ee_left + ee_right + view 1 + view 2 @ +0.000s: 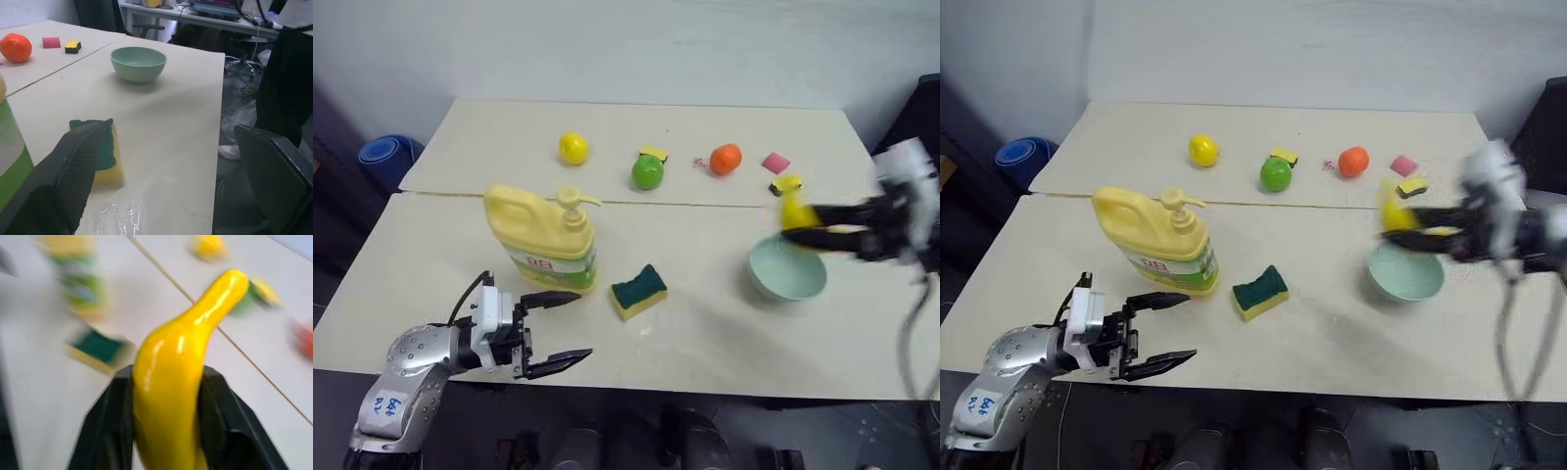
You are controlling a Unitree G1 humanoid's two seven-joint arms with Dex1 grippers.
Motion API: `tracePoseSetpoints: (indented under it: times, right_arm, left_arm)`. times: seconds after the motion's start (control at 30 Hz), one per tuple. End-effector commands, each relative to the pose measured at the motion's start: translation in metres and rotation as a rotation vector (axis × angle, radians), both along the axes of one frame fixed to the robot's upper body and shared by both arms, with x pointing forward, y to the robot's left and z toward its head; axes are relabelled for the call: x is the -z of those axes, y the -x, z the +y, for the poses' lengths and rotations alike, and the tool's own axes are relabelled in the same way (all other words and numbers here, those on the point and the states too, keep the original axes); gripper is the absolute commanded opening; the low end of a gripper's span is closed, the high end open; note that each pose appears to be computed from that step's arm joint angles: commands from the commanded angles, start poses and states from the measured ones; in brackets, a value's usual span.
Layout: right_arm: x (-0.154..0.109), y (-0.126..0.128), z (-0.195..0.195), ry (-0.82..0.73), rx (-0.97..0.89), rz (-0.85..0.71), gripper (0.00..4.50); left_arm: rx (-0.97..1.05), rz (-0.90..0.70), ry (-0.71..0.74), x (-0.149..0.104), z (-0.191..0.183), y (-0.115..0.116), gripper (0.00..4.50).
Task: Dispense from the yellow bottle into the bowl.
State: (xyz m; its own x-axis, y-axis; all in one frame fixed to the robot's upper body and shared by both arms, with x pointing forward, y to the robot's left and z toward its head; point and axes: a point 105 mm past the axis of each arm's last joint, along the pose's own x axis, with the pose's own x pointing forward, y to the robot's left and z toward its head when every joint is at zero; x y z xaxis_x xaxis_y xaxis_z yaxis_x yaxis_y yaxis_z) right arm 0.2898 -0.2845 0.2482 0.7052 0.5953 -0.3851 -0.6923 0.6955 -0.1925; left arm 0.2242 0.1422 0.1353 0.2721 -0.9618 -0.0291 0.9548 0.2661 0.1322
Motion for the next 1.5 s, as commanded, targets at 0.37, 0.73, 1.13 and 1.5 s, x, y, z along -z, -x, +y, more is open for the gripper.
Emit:
tracePoseSetpoints:
  times: [0.37,0.73,1.13,1.5]
  right_arm:
    - [0.112,-0.032,-0.109,0.172,0.453,0.202,2.61]
    - [0.048,-0.012,0.056,0.166,-0.378,-0.038,4.46]
    - [0.127,-0.044,0.23,0.365,-0.725,-0.15,4.46]
    - [0.155,-0.056,0.256,0.471,-0.801,-0.052,2.07]
  left_arm:
    - [-0.001,-0.029,0.03,-0.005,0.0,-0.009,4.5]
    - [-0.174,-0.033,0.006,0.001,0.029,-0.008,4.5]
    - [-0.274,-0.007,-0.004,0.008,0.043,-0.01,4.5]
    - [-0.275,-0.015,0.003,0.004,0.035,-0.015,4.5]
